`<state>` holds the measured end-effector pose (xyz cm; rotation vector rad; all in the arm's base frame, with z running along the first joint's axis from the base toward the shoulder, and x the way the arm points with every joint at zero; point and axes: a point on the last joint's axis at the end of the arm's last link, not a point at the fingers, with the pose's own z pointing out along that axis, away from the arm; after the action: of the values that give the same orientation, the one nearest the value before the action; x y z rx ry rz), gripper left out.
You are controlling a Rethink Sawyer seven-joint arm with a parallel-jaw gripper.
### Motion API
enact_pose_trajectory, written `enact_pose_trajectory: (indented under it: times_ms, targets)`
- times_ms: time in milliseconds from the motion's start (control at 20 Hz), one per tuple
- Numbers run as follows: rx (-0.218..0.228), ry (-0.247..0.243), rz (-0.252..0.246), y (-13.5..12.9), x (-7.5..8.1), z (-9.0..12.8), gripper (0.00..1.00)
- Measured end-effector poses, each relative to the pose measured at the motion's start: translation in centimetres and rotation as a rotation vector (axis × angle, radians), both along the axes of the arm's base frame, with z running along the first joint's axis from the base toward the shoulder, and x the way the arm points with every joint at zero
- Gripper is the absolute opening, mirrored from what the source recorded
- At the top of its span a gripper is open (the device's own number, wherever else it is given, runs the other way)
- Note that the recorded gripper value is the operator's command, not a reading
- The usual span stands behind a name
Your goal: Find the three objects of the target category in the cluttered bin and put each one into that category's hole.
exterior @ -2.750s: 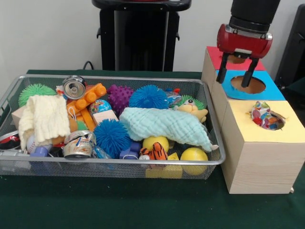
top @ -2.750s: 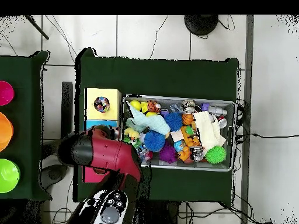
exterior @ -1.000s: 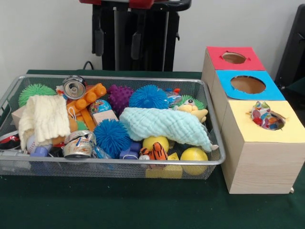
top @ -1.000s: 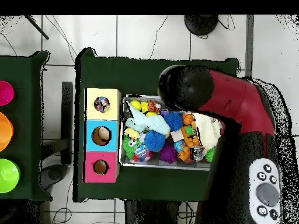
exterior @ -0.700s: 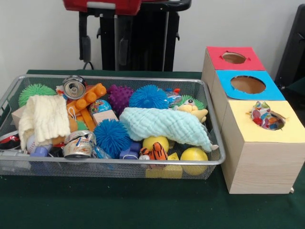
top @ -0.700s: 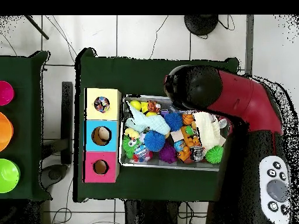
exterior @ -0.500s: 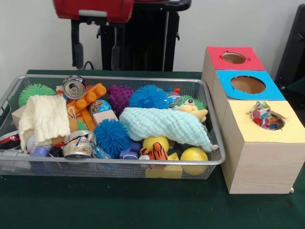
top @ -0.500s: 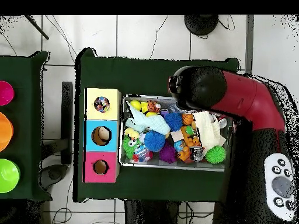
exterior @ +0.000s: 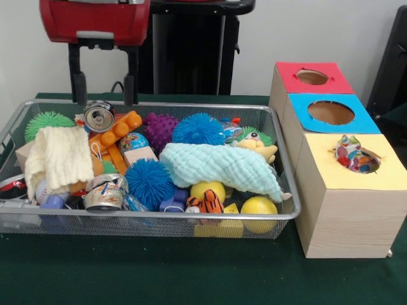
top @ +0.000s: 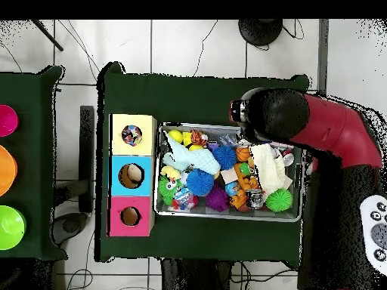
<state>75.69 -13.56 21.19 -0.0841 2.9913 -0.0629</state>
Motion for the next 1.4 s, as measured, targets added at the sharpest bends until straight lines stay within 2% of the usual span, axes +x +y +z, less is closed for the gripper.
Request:
enact_pose_trajectory:
  times_ms: [700, 900, 1300, 1400]
  targets:
    - [0.004, -0.007, 0.013, -2.7, -0.4, -0.8, 1.0]
    - [0.008, 0.006, 0.023, -2.9, -1.1, -1.4, 1.0]
    - [0.031, 0.045, 0.043, -2.8, -4.3, -3.7, 1.0]
    - [0.034, 0.059, 0.049, -3.0, -5.6, -4.6, 1.0]
